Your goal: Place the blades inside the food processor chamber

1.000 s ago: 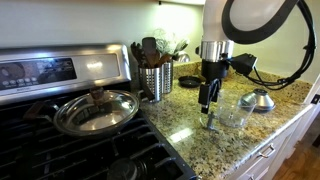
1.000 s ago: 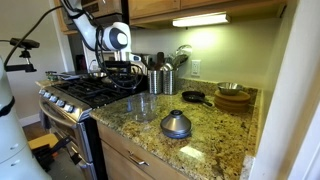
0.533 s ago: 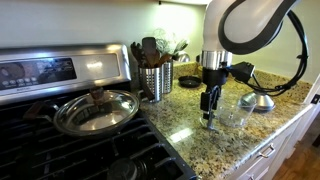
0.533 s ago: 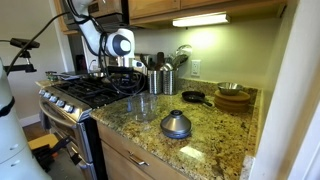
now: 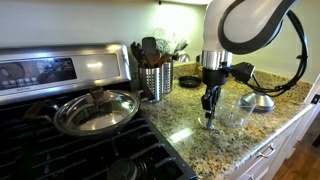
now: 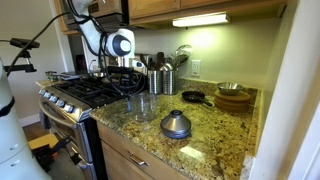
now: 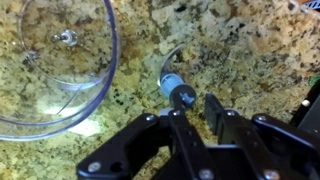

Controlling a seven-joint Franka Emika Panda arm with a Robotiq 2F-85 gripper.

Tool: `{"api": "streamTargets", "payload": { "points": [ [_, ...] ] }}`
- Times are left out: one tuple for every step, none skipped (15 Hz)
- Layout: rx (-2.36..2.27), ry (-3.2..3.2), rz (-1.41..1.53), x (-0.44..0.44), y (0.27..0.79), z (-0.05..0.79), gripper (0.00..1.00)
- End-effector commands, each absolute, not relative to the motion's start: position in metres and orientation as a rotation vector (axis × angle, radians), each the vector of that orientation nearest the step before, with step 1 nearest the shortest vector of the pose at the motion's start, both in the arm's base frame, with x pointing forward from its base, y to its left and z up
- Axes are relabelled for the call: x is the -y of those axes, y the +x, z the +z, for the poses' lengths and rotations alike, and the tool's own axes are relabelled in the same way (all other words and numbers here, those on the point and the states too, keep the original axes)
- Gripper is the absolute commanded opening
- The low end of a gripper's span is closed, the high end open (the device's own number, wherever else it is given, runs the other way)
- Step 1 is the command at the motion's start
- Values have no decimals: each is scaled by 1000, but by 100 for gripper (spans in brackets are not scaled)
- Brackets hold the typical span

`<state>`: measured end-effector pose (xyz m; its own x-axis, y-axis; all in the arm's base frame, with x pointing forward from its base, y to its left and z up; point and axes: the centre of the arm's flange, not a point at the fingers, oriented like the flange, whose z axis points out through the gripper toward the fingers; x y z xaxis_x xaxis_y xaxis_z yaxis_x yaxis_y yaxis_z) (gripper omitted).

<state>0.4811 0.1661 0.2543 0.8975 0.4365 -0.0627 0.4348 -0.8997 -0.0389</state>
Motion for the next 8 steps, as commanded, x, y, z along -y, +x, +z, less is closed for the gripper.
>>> {"api": "streamTargets", "payload": {
  "points": [
    [685, -3028, 79, -158, 481, 256, 10],
    [683, -3028, 77, -158, 481, 256, 8],
    [679, -3029, 75, -157, 482, 257, 5],
    [678, -3030, 74, -157, 482, 257, 9],
    [675, -3031, 72, -157, 483, 257, 8],
    [674, -3031, 71, -156, 483, 257, 8],
    [680, -3032, 68, -157, 484, 257, 8],
    [682, -3032, 66, -157, 485, 258, 8]
  ]
}}
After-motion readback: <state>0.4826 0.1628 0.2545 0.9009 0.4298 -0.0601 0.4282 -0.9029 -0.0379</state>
